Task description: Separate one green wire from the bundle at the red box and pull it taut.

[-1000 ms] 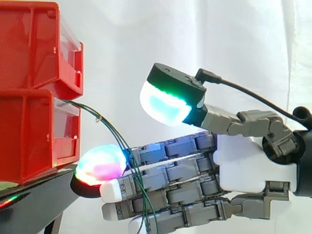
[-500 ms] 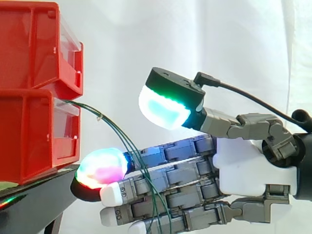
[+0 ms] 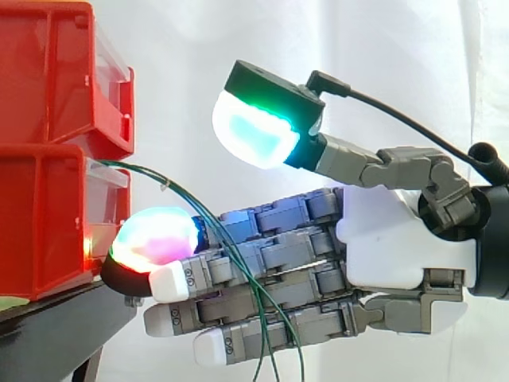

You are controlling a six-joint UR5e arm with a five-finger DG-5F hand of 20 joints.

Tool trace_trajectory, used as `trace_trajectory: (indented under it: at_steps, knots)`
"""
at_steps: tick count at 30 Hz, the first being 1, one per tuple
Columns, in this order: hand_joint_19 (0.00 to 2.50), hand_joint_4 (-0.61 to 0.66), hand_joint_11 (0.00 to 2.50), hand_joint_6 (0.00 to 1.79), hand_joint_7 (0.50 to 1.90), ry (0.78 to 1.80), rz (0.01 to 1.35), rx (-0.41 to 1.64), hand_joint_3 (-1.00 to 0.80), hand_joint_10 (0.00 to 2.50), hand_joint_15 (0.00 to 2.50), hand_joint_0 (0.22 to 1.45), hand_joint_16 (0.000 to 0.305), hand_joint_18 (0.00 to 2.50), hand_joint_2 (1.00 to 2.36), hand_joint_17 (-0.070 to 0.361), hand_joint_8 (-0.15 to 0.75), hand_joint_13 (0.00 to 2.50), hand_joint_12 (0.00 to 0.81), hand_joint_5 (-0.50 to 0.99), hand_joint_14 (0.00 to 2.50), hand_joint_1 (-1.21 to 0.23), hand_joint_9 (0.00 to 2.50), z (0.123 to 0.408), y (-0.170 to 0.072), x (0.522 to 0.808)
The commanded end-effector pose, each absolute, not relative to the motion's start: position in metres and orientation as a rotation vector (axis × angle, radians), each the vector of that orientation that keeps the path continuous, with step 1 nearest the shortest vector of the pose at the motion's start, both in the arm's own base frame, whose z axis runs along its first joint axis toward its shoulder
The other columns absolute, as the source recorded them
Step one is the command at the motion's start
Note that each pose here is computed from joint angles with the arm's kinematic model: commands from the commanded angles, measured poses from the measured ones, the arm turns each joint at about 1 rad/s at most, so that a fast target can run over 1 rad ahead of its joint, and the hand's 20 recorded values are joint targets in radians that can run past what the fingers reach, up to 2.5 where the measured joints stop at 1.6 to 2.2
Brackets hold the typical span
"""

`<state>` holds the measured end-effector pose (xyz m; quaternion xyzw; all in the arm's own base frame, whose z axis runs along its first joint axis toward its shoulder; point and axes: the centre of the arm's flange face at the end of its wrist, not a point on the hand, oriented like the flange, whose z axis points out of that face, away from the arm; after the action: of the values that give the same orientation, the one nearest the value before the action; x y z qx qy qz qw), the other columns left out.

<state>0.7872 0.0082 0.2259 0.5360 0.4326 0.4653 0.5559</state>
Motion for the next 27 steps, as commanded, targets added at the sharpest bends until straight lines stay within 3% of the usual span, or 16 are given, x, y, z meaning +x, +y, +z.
trace_trajectory:
  at_steps: [1,27]
  knots:
    - [0.33,0.27,0.16,0.5,1.07,1.029,1.092,1.271,-0.4,0.01,0.13,0.57,0.05,0.46,1.01,0.112,0.259,0.41,0.324,-0.1,0.0,-0.64,0.61,0.228,0.006,0.787]
    - [0.35,0.24,0.21,0.5,1.17,1.055,1.08,1.285,-0.38,0.01,0.14,0.58,0.049,0.48,1.01,0.111,0.259,0.43,0.324,-0.09,0.01,-0.65,0.64,0.225,-0.004,0.785]
